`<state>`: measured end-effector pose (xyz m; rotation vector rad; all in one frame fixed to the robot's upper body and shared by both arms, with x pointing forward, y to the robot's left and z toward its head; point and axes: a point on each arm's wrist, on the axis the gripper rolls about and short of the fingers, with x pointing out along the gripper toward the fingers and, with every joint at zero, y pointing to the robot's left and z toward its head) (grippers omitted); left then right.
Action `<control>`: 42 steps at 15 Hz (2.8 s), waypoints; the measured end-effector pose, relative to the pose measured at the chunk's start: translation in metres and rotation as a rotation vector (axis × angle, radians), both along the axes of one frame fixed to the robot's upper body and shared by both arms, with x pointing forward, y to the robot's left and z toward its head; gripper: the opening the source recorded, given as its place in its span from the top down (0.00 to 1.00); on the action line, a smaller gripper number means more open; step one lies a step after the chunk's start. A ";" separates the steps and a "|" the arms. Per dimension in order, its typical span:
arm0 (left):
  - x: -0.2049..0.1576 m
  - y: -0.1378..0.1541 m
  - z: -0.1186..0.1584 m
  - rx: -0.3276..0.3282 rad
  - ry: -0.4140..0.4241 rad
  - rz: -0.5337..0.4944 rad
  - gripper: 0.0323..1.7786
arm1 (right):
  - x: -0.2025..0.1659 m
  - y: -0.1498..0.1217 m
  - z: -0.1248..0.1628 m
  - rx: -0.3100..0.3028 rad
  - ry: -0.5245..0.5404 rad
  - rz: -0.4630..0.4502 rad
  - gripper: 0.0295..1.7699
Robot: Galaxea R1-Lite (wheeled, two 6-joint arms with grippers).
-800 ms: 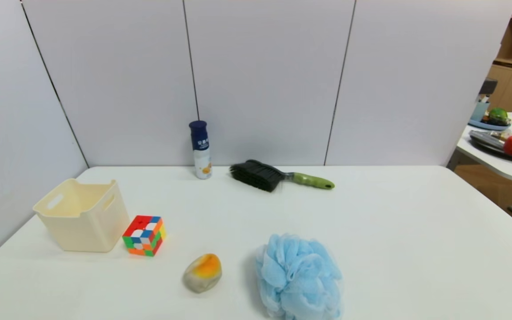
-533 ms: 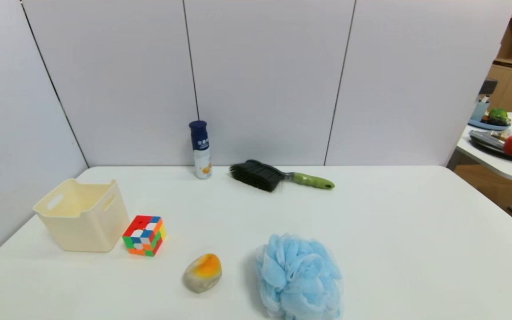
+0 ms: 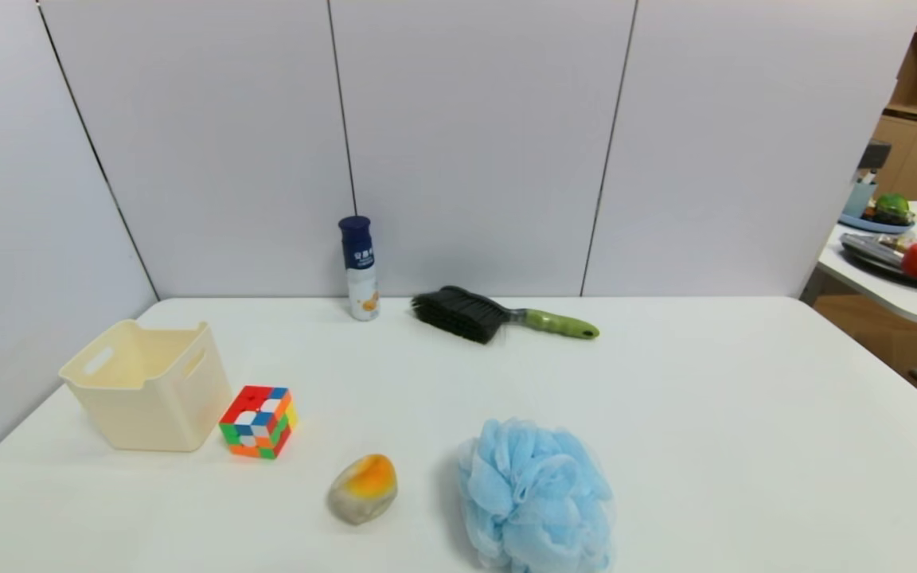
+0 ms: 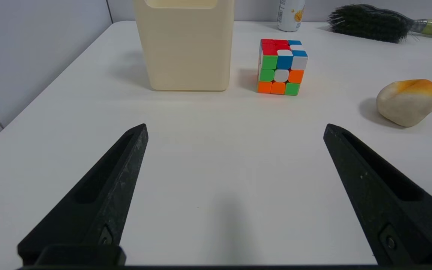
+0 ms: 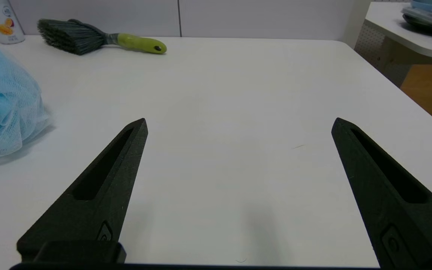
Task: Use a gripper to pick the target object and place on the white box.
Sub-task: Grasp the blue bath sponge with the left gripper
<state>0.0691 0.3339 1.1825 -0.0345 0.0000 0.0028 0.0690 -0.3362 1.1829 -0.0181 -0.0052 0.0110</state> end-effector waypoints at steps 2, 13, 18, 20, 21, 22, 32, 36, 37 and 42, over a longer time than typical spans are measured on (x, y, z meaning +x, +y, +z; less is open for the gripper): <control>0.001 0.000 0.000 -0.010 0.008 0.002 0.05 | 0.000 0.000 0.000 0.000 -0.001 -0.001 0.04; 0.051 -0.004 0.185 0.040 -0.251 -0.171 0.05 | 0.000 0.000 0.000 0.000 0.000 0.000 0.04; 0.134 -0.032 0.250 0.110 -0.104 -0.553 0.05 | 0.000 0.000 0.000 0.000 0.000 0.000 0.04; 0.171 -0.060 0.251 0.112 -0.003 -0.661 0.05 | 0.000 0.000 0.000 0.000 0.000 0.000 0.04; 0.189 -0.079 0.246 0.118 0.063 -0.696 0.05 | 0.000 0.000 0.000 0.000 0.000 0.000 0.04; 0.204 -0.098 0.242 0.127 0.123 -0.714 0.05 | 0.000 0.000 0.000 0.000 0.000 0.000 0.04; 0.248 -0.261 0.172 0.312 0.754 -0.842 0.05 | 0.000 0.000 0.000 0.000 0.000 0.000 0.04; 0.244 -0.292 0.153 0.309 0.817 -0.873 0.05 | 0.000 0.000 0.000 0.000 0.000 0.000 0.04; 0.244 -0.294 0.152 0.304 0.825 -0.873 0.05 | 0.000 0.000 0.000 0.000 0.000 0.000 0.04; 0.236 -0.296 0.149 0.247 0.927 -0.907 0.05 | 0.000 0.000 0.000 0.000 0.000 0.000 0.04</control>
